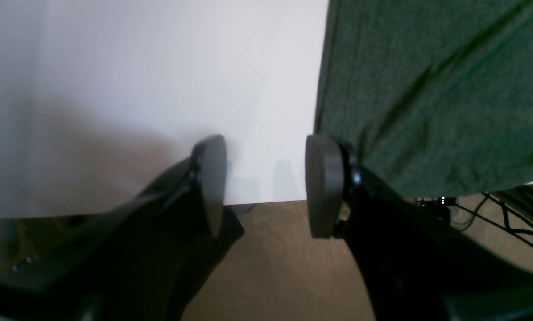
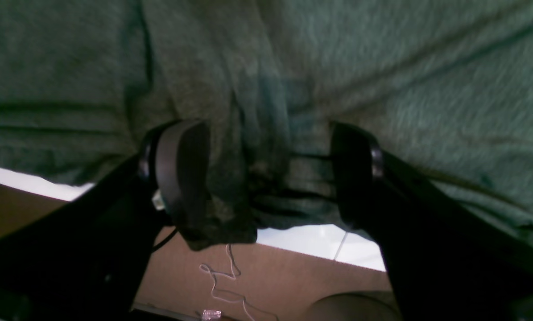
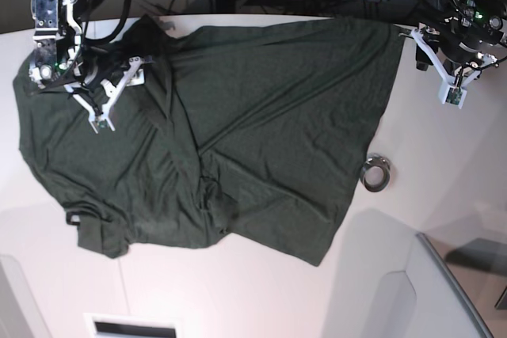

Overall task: Layout the t-shirt on the table in an organized manner, then fold the t-shirt properly
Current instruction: 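Grasp the shirt collar area with the right gripper and lift it, then drag the held fabric with the right gripper outward to the table edge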

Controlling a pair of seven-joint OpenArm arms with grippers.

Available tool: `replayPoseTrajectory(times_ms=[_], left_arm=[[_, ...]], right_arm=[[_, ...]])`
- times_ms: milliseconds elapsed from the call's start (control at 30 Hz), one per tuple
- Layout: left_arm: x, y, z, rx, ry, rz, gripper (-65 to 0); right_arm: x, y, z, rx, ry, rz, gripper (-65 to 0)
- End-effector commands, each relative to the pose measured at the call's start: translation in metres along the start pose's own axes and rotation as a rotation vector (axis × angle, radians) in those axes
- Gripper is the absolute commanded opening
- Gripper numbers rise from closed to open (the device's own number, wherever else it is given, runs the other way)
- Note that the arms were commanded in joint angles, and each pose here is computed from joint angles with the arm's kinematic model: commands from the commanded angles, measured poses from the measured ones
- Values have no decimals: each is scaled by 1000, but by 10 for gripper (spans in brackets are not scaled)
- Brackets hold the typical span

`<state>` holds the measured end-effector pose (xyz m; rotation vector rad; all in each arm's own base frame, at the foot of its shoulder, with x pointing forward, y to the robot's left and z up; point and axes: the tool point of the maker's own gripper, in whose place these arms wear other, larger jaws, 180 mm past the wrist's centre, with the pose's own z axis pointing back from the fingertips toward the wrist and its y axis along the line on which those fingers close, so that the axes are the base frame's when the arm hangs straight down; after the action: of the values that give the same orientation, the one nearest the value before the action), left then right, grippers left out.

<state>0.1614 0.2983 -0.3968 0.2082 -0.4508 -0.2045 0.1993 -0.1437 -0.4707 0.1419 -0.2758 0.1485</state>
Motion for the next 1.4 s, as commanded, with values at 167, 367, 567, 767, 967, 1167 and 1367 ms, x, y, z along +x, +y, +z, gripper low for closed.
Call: replayPoseTrajectory(times_ms=[167, 367, 567, 767, 967, 1167, 1367], left_arm=[[5, 6, 4, 20, -18, -7, -367], [4, 6, 4, 19, -17, -6, -367], [5, 5, 4, 17, -18, -3, -367], [5, 4, 3, 16, -19, -1, -369], [4, 5, 3, 16, -17, -3, -369], [4, 5, 3, 16, -16, -3, -369], [-2, 3, 1, 7, -1, 3, -369]], right_arm=[[12, -3, 5, -4, -39, -1, -531], [15, -4, 10, -11, -37, 2, -644], [43, -1, 48, -48, -89, 57, -644], [89, -8, 66, -76, -163, 77, -644], [140, -30, 66, -106, -204, 14, -644], [180, -47, 30, -73, -233, -55, -641], [173, -53, 0, -48, -157, -106, -356]])
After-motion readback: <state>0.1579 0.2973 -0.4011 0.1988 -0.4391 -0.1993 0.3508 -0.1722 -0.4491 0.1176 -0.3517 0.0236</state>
